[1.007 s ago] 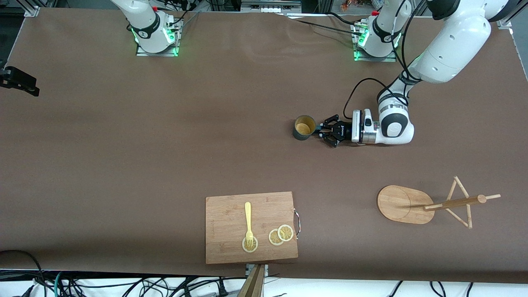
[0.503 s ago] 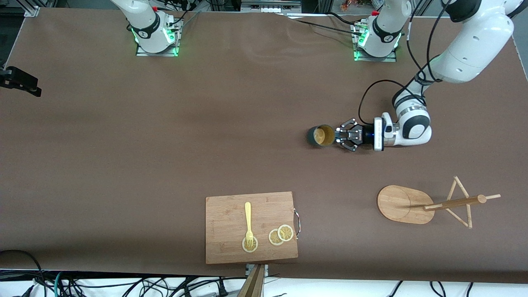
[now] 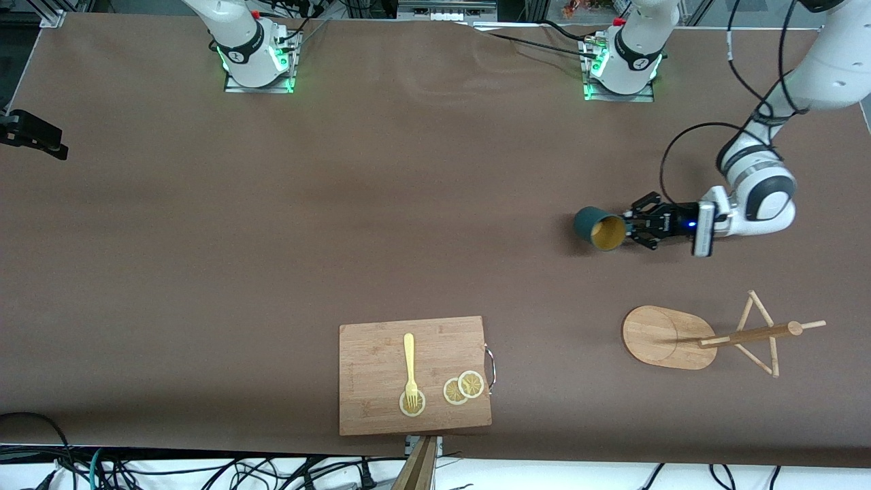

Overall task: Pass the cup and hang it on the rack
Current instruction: 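Lift the teal mug with the left gripper toward the wooden rack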

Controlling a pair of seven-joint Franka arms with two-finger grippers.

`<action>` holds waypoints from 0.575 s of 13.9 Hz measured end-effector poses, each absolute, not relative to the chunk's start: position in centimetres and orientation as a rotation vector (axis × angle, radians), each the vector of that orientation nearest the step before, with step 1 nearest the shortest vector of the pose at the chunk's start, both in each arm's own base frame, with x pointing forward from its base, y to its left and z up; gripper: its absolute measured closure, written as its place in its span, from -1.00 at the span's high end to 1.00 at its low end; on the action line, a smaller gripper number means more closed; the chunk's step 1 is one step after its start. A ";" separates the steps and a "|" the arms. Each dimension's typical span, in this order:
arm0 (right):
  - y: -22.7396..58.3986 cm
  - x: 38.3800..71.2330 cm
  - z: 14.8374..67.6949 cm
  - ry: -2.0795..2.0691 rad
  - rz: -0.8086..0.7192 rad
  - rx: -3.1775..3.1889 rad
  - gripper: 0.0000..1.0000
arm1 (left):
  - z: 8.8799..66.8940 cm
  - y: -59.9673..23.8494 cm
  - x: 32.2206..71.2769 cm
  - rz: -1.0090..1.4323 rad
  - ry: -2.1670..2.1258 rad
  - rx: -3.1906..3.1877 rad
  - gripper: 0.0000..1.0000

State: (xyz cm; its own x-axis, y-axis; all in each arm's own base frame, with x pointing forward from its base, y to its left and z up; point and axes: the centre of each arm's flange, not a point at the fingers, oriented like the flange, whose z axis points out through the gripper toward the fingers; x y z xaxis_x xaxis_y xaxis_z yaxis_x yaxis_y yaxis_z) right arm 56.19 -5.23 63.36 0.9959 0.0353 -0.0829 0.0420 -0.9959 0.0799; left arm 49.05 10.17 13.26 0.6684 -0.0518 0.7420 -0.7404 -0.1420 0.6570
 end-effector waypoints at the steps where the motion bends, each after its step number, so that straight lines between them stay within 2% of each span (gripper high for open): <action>1: -5.2 56.2 63.4 0.059 -0.125 3.057 1.00 | 13.2 12.9 48.1 0.656 -0.611 1.651 -0.58; 4: -5.2 56.2 63.4 0.059 -0.124 3.057 1.00 | 14.3 20.2 46.1 0.582 -0.404 1.696 -0.58; 8: -5.2 56.2 63.4 0.059 -0.124 3.057 1.00 | 17.1 23.0 48.0 0.426 -0.196 1.704 -0.58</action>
State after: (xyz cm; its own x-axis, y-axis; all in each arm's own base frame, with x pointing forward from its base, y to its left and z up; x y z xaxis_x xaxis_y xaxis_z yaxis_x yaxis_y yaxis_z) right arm 56.19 -5.24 63.36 0.9960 0.0355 -0.0825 0.0420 -0.9959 0.0795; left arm 48.00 22.96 17.10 0.9158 0.1083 0.3868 -0.3645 -0.1804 0.9136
